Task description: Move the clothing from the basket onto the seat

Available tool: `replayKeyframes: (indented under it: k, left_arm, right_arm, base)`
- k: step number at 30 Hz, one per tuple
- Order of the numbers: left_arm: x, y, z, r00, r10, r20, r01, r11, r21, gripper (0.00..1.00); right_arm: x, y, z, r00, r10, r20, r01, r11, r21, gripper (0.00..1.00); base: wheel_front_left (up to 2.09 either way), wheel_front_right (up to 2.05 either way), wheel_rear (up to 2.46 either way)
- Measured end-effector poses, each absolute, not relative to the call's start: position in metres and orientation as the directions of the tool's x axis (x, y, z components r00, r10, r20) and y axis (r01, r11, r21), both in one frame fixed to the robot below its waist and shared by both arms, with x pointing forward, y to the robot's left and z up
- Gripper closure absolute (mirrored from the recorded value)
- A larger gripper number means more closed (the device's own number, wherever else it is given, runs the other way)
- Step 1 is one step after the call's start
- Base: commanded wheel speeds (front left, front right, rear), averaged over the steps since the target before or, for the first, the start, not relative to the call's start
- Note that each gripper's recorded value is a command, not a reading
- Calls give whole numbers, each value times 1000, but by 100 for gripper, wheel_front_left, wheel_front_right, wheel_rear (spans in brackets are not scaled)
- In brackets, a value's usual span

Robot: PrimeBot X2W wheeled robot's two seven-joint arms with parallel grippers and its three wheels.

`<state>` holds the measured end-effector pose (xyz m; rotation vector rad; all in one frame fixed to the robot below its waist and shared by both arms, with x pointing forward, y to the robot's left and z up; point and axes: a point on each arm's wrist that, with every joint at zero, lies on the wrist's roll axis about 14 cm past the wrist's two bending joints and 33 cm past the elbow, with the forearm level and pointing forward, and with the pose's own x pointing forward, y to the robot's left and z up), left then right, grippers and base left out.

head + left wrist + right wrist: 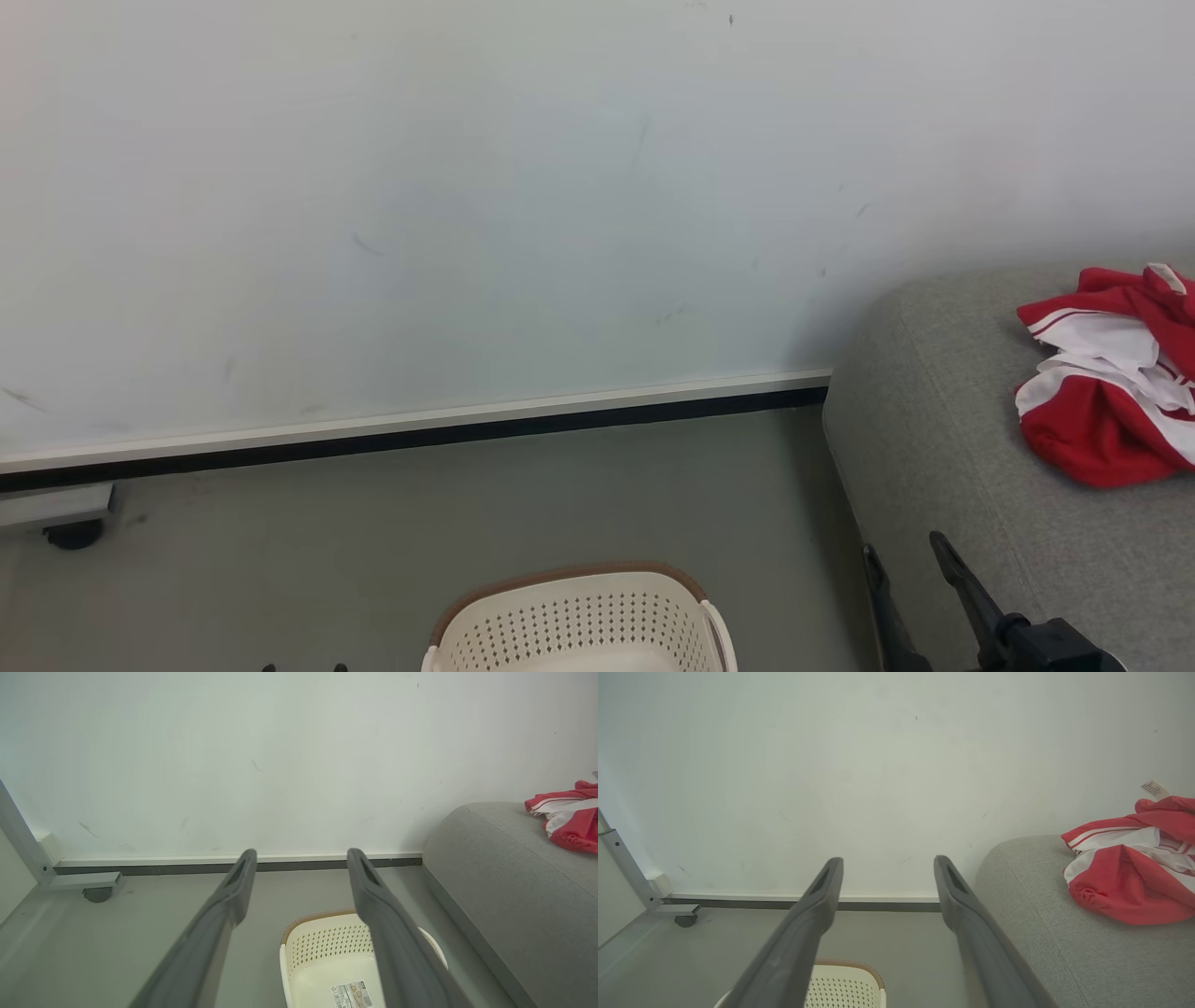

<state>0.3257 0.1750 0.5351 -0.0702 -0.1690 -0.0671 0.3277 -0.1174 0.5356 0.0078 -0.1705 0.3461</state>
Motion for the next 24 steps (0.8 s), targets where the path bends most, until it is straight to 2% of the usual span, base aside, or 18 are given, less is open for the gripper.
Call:
replayKeyframes:
  k: [6,7,14,24]
  left_arm:
    - [326,177,534,984,-56,168,67,996,-59,0]
    - [326,177,534,984,-56,168,67,996,-59,100]
    - [324,174,515,993,-54,108,63,995,-80,100]
    - [326,178,502,999,-20,42,31,963,-269,100]
  right_arm:
    - [328,-116,535,925,342,164,-344,939,-16,0]
    - [328,-116,535,925,342,164,-344,939,-16,100]
    - [321,-117,508,939,333,85,-335,942,12,100]
    - [325,-135,503,965,254,61,-261,941,214,100]
  base:
    - [0,0,0]
    - [0,0,0]
    - [0,0,0]
    - [0,0,0]
